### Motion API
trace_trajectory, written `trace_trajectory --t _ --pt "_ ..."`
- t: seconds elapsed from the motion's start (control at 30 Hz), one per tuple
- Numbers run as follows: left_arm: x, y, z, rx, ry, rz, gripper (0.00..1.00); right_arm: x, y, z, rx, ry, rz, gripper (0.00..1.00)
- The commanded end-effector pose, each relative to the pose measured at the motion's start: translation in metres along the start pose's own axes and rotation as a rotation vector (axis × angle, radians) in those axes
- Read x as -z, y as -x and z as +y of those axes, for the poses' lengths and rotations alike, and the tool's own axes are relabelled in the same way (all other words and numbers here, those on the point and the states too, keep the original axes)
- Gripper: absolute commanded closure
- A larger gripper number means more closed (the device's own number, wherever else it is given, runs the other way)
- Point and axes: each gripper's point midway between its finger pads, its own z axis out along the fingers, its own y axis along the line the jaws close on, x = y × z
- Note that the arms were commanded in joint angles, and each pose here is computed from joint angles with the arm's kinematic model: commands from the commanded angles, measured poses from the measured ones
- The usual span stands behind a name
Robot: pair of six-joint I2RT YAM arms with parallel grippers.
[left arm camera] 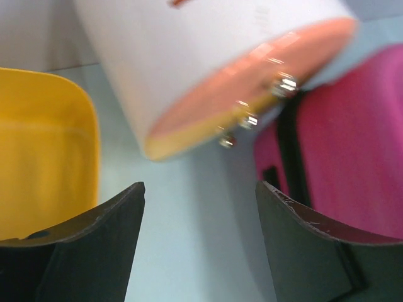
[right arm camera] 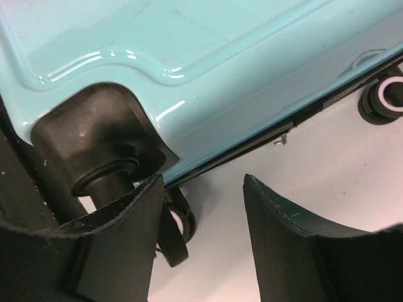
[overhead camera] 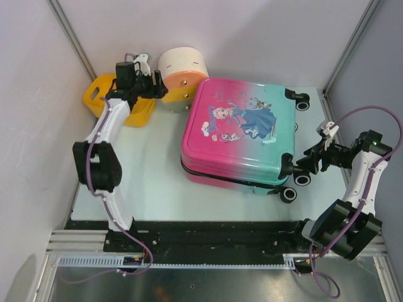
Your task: Open, take out, and arrange the luggage
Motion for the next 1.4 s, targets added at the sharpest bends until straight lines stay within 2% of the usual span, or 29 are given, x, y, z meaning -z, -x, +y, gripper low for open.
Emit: trace_trajectory --t 0.0,0.13,0.27,0.47,0.63,0.87,1.0,1.1,1.27,1.3,1.37 --pt "0.056 0.020 -0.091 -0.133 -0.249 -0.075 0.25 0.010 -0.019 0.034 -0.127 0.059 0.084 0.42" --pt "0.042 -0.036 -0.138 -0.125 -0.316 0.049 0.27 0.016 -0.027 0.023 -0.126 0.029 0.091 0.42" --pt "0.027 -0.070 -0.186 -0.143 -0.392 0.134 0.28 0.026 -0.036 0.009 -0.101 -0.019 0.097 0.42" --pt "0.012 -0.084 -0.252 -0.110 -0.598 0.199 0.30 0.037 -0.042 -0.003 -0.064 -0.058 0.115 0.42" --pt "0.008 -0.081 -0.317 -0.146 -0.765 0.196 0.35 0.039 -0.047 -0.003 -0.058 -0.060 0.141 0.43" --pt "0.012 -0.105 -0.360 -0.168 -0.850 0.243 0.37 0.040 -0.052 -0.004 -0.070 -0.060 0.159 0.44" --pt "0.009 -0.105 -0.361 -0.159 -0.838 0.244 0.36 0.039 -0.053 -0.003 -0.074 -0.054 0.151 0.44" --pt "-0.002 -0.086 -0.337 -0.134 -0.755 0.204 0.32 0.038 -0.054 -0.002 -0.082 -0.049 0.151 0.44" --pt "-0.022 -0.044 -0.239 0.000 -0.569 0.148 0.33 0.034 -0.054 0.000 -0.082 -0.034 0.139 0.44" --pt "-0.026 -0.044 -0.211 0.017 -0.525 0.148 0.33 0.031 -0.052 0.002 -0.078 -0.021 0.136 0.44" --pt "-0.029 -0.047 -0.187 0.024 -0.479 0.150 0.33 0.026 -0.051 0.004 -0.077 -0.002 0.123 0.44"
